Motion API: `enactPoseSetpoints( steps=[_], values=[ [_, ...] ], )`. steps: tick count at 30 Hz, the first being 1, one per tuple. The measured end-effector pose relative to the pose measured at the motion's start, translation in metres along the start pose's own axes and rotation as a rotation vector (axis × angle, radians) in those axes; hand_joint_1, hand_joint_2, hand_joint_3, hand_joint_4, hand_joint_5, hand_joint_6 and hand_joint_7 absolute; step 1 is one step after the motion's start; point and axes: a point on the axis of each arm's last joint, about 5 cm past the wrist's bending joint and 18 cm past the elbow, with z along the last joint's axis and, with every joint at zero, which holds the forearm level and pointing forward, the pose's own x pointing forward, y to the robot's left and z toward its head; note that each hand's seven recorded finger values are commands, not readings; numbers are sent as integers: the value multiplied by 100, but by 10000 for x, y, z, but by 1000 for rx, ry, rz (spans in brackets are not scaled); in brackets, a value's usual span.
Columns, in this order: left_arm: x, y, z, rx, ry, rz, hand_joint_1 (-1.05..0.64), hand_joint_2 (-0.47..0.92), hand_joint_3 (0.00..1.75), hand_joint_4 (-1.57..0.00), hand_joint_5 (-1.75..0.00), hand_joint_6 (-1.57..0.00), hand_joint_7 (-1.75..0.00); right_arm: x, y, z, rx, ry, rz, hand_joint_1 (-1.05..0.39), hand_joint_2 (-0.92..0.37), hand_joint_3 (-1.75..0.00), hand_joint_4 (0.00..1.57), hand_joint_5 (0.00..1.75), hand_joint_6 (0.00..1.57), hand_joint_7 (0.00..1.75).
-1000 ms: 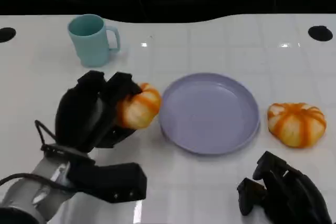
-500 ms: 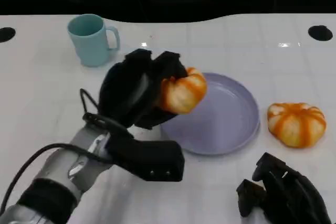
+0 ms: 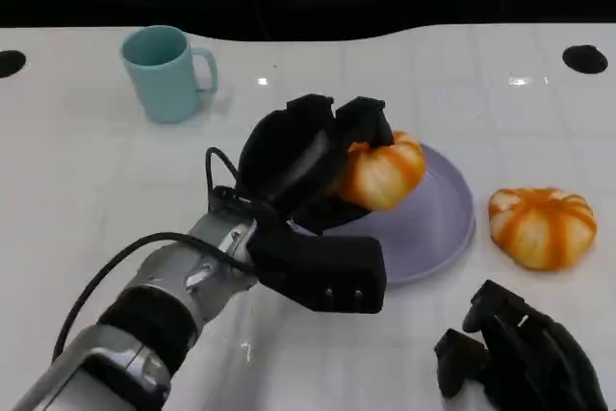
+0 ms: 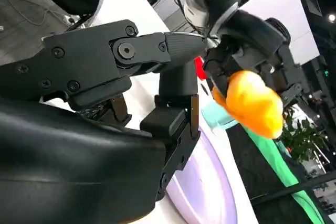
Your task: Grasp the bread from the table and place it into the plate.
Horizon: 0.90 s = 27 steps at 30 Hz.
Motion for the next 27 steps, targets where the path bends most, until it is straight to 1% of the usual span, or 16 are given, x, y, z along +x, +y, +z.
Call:
enactPoseSetpoints(
  steps=[1,2,3,4,5,7,8,9,11,14,16,20,22,25,26,27],
  values=[
    [1,-2,-5,1,3,-14,-32,63,70,-72,-141,-77,-75,0,0,0,0,0,0,-56,-92,-24,78,168,70,141],
    [4,0,-9,6,3,-39,-35,69,58,-66,-129,-74,-58,0,0,0,0,0,-1,-56,-92,-23,78,168,70,141],
    [10,8,-13,16,-2,-69,-43,81,37,-55,-102,-64,-37,0,0,1,0,0,-1,-56,-92,-23,78,168,70,140],
    [23,25,-20,34,-7,-106,-49,87,31,-45,-88,-55,-26,0,1,1,0,0,-1,-56,-92,-23,78,167,70,140],
    [35,46,-30,54,-8,-144,-60,90,31,-31,-74,-43,-15,0,1,0,0,0,-1,-56,-92,-23,78,167,70,140],
    [46,85,-51,84,3,-219,-73,92,37,-16,-64,-31,-7,-1,0,1,1,-1,-2,-56,-92,-23,78,167,70,140],
    [52,104,-56,96,9,-257,-77,92,39,-12,-62,-28,-5,-1,0,1,1,-1,-2,-56,-92,-23,78,167,70,140],
    [61,124,-53,107,13,-293,-85,92,44,-5,-55,-23,-2,-1,-1,2,1,-2,-2,-55,-92,-23,78,167,69,140],
    [88,179,-37,125,16,-345,-92,92,49,-1,-47,-21,-1,-1,-1,2,2,-2,0,-56,-92,-23,78,167,69,141],
    [108,267,-20,148,10,-386,-99,92,54,0,-40,-19,0,-4,-3,0,3,-2,4,-56,-92,-23,78,168,69,141],
    [102,299,-12,154,2,-396,-101,92,56,0,-37,-18,0,-4,-4,0,3,-2,5,-56,-92,-23,78,168,69,141],
    [8,302,-45,133,3,-418,-102,92,57,0,-36,-18,-1,-6,-6,0,5,-2,6,-56,-92,-23,78,168,69,141],
    [-35,297,-56,104,7,-415,-101,92,54,-2,-38,-20,-1,-6,-6,0,6,-2,6,-57,-92,-23,78,168,69,141],
    [-117,333,-98,14,5,-367,-90,92,43,-12,-45,-28,-5,-6,-6,0,6,-1,7,-57,-92,-24,78,169,69,141],
    [-153,340,-112,-41,5,-338,-85,92,42,-17,-49,-31,-6,-7,-7,-1,6,-2,7,-57,-92,-24,78,169,69,141],
    [-199,339,-124,-96,6,-311,-79,92,40,-28,-58,-39,-9,-6,-7,0,5,-2,7,-57,-92,-24,78,169,69,141]
  ],
)
